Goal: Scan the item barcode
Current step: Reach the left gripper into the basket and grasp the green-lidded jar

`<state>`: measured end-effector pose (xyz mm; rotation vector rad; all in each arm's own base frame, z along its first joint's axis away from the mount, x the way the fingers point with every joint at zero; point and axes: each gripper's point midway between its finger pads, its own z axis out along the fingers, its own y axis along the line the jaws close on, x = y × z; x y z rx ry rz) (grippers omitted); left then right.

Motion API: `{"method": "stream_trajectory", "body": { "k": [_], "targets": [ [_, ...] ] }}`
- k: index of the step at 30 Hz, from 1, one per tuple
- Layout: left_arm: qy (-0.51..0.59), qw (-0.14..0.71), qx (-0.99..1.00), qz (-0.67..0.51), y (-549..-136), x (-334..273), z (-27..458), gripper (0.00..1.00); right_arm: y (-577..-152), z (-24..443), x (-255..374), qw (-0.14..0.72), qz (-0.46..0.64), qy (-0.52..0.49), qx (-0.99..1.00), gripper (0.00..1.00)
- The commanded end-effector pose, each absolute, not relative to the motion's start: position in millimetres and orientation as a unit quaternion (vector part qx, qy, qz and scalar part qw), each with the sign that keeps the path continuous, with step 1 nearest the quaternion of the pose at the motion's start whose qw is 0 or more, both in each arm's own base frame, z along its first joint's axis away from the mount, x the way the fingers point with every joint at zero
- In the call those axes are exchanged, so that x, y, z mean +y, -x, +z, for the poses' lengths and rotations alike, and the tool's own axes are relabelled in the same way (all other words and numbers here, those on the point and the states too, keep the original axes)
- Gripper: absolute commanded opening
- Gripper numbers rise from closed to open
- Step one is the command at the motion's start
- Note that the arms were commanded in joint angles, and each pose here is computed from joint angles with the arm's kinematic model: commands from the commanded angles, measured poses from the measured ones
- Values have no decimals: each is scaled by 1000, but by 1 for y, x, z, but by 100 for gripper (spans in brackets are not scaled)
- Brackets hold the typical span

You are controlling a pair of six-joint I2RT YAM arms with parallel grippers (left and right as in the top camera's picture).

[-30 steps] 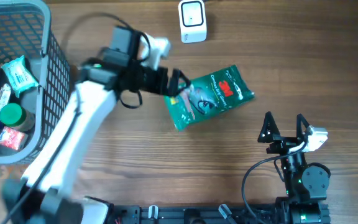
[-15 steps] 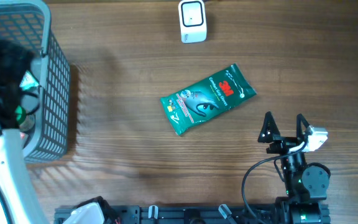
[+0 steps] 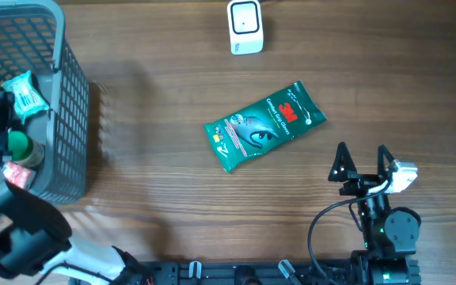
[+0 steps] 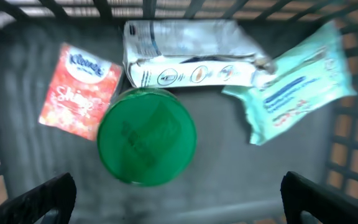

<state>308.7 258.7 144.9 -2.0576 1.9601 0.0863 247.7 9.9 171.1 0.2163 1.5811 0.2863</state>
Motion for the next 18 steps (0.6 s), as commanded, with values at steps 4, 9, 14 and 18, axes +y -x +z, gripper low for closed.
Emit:
{"method": "stream_trajectory", "body": {
  "k": [4, 9, 14, 18],
  "targets": [
    [726, 88, 681, 41, -309, 260, 97, 100, -248, 171, 11, 689, 129, -94, 707, 100],
    [726, 66, 683, 45, -312, 261, 73, 100, -248, 171, 11, 689, 129, -94, 707, 100],
    [722, 42, 689, 49, -310, 260, 55, 95, -248, 171, 11, 689, 129, -94, 707, 100],
    [722, 36, 689, 50, -307, 258, 54, 65, -248, 171, 11, 689, 129, -94, 707, 100]
  ]
}}
